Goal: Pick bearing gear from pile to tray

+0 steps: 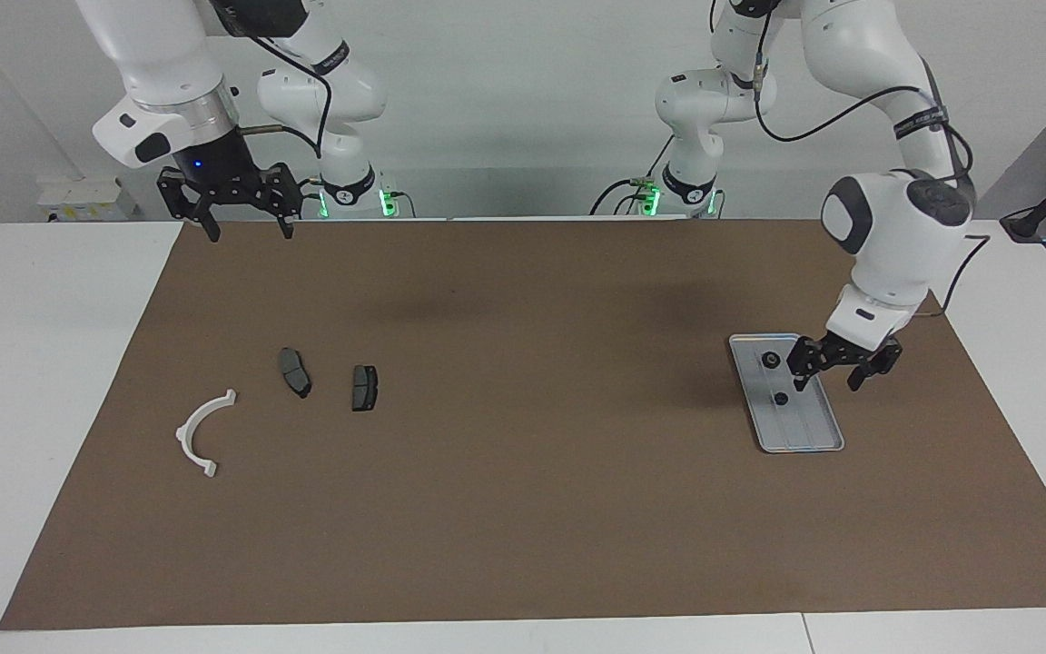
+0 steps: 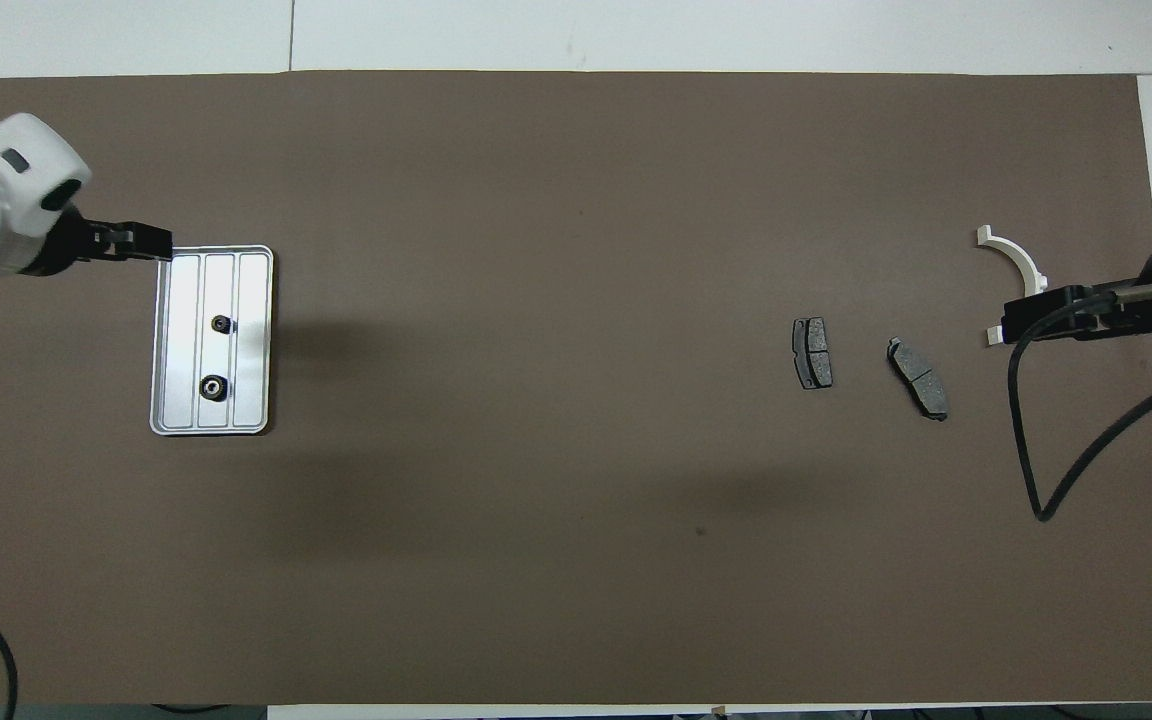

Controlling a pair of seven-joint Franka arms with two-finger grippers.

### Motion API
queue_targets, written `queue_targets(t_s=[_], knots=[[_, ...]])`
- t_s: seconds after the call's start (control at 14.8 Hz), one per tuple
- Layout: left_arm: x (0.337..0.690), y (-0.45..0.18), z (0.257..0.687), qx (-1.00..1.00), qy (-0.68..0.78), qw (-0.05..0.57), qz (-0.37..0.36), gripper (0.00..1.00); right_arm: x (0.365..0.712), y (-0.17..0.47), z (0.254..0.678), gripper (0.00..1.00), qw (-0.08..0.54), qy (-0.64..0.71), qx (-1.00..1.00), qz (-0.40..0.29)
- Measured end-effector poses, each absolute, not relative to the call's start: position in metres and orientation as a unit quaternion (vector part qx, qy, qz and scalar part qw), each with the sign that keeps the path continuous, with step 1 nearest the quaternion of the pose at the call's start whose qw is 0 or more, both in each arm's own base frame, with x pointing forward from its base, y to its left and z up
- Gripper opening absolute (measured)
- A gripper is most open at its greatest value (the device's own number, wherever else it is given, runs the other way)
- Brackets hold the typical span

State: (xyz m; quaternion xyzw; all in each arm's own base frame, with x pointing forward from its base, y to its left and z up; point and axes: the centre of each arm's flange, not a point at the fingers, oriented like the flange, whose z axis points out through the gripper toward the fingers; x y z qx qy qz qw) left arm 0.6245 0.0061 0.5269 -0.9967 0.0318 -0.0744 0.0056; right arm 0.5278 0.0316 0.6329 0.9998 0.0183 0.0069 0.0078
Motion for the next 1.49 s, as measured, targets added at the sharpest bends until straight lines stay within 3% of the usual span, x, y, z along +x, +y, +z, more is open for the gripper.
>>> queue_targets(t_s=[0.2,0.41,0.88,1.49], knots=[[0.606,0.011,0.617,-0.996,0.011,0.007,-0.092,1.00,0.528,0.032,0.633,1.00,0.008,0.018,1.000,0.007],[0.583,0.010,0.650,-0.996,-0.018,0.005,-0.090,1.00,0.528,0.032,0.633,1.00,0.008,0.018,1.000,0.007],[0.558,0.005,0.671,-0.998,-0.030,0.000,-0.061,1.00,0.528,0.032,0.634,1.00,0.008,0.018,1.000,0.008],[0.537,-0.019,0.650,-1.000,-0.007,0.000,-0.008,1.00,0.527,0.032,0.634,1.00,0.008,0.018,1.000,0.008]])
